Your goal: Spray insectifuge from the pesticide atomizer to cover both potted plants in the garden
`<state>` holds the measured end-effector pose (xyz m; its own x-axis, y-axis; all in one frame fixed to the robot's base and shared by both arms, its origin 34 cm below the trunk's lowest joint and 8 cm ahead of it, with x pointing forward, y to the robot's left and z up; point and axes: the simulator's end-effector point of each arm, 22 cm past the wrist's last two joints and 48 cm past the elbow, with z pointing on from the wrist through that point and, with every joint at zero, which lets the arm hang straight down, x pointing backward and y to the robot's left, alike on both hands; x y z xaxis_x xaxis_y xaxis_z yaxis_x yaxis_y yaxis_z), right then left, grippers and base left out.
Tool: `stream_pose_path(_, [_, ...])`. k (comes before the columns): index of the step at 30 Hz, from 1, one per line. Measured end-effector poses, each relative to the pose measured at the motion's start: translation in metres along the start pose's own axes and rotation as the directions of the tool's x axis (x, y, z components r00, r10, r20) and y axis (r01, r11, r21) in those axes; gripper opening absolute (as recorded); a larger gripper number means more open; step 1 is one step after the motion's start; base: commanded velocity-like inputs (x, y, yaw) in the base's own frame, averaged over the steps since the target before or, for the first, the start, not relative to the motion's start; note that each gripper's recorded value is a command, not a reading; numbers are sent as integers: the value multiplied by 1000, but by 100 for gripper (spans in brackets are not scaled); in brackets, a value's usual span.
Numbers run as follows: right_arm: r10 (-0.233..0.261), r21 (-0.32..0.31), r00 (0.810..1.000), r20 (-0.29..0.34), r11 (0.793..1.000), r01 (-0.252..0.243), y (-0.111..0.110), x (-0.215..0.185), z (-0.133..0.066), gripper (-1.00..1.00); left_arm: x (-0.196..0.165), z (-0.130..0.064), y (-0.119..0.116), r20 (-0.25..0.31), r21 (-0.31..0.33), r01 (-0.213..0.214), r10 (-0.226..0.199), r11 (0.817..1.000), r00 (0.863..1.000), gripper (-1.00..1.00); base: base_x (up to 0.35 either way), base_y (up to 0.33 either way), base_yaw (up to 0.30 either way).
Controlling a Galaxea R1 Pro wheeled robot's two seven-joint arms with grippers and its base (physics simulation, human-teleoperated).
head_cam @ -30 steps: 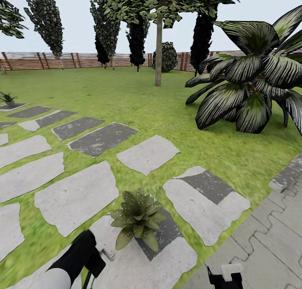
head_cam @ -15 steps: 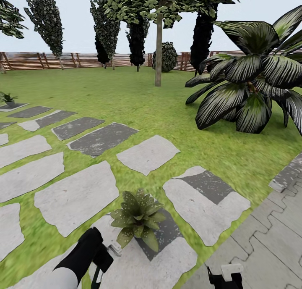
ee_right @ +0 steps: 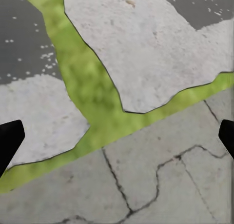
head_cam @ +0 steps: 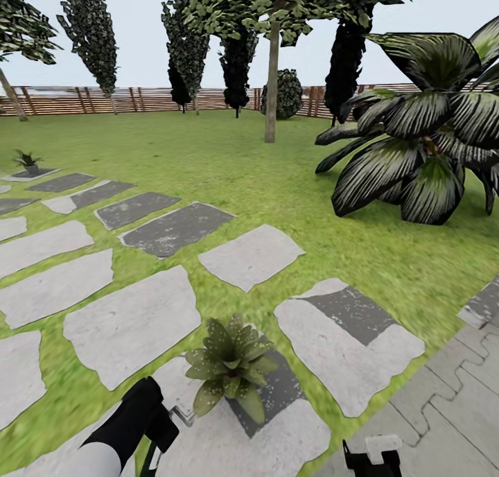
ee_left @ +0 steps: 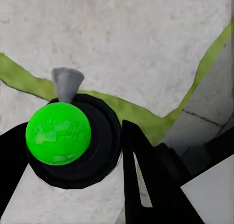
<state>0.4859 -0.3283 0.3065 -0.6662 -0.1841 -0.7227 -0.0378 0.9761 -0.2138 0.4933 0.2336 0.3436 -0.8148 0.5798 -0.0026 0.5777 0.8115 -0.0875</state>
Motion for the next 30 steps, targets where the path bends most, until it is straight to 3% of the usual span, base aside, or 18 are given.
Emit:
stream_pose_path(10, [0,0,1000,0,1000,0,0,0,0,100,0,0,0,1,0,1,-1,1000,1000,-100,-123,-209,30])
stream_pose_path(30, [0,0,1000,0,1000,0,0,0,0,100,-5,-1,-4,9,5,3,-3,1000,1000,-100,63,-256,272])
